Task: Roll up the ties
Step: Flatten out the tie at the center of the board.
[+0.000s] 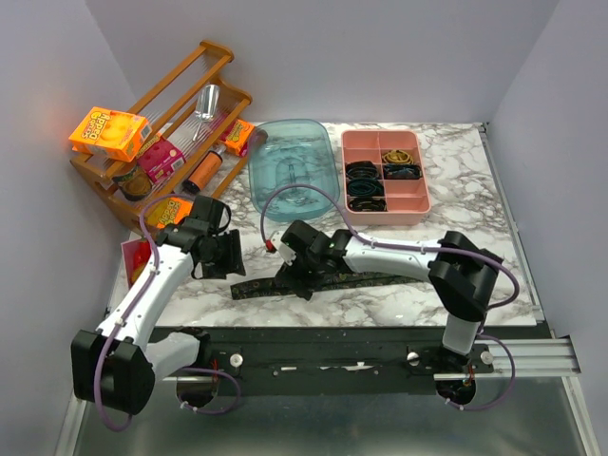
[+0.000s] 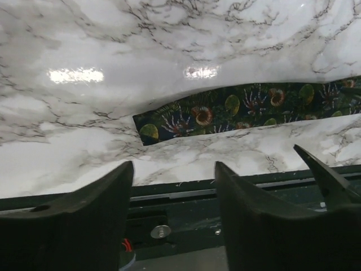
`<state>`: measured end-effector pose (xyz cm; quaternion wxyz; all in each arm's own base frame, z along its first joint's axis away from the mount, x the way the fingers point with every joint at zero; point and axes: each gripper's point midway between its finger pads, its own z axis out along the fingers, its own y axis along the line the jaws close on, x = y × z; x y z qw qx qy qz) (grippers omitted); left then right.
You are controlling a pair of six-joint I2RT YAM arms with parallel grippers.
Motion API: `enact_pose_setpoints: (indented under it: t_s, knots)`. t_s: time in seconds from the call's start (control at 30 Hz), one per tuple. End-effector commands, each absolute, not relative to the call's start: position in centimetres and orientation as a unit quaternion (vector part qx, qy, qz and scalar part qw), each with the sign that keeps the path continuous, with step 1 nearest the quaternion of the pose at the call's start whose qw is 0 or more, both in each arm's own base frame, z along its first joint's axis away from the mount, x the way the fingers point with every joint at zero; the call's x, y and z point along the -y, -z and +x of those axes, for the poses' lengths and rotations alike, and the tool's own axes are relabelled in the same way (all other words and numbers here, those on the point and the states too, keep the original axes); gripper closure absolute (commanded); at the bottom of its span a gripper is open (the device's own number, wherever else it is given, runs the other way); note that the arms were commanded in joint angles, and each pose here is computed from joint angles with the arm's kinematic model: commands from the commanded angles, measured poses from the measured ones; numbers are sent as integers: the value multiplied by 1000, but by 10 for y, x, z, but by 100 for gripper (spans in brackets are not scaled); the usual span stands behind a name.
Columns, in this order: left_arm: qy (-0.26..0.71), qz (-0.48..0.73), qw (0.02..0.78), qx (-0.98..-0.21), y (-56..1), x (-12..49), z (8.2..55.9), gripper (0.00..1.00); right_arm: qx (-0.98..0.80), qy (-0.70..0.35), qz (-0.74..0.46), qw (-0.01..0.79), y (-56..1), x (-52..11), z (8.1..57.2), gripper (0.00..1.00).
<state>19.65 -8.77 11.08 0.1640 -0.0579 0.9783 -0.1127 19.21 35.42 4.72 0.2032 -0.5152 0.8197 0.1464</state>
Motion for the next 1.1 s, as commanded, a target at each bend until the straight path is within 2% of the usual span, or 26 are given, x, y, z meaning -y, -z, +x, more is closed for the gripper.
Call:
enact_pose_setpoints:
  t_s: [0.0,0.07,0.1,0.2,0.23,0.67,0.77,0.8,1.07]
  knots:
    - [196,-84,151,-965,-109,114,184,58,-812,-124,-526,223,-41,-366,204,16]
    - [211,-90,143,-963,-101,118,178,71,-809,-123,-529,223,-39,-369,205,15]
    - [217,-94,139,-962,-99,120,176,84,-809,-110,-528,233,-39,-368,211,15]
    - [212,-102,133,-963,-94,119,173,98,-807,-93,-529,246,-38,-370,215,15]
    - [213,-105,132,-962,-93,119,172,100,-806,-89,-530,249,-37,-370,215,15]
    - [216,-133,138,-957,-92,124,183,100,-806,-87,-531,247,-25,-356,198,24]
    - [209,-132,139,-959,-92,122,186,100,-807,-87,-529,247,-24,-353,196,27]
    - [207,-130,139,-960,-91,122,186,100,-808,-87,-528,248,-23,-353,196,32]
    - [195,-134,141,-961,-89,118,190,100,-810,-75,-517,265,-26,-351,200,41]
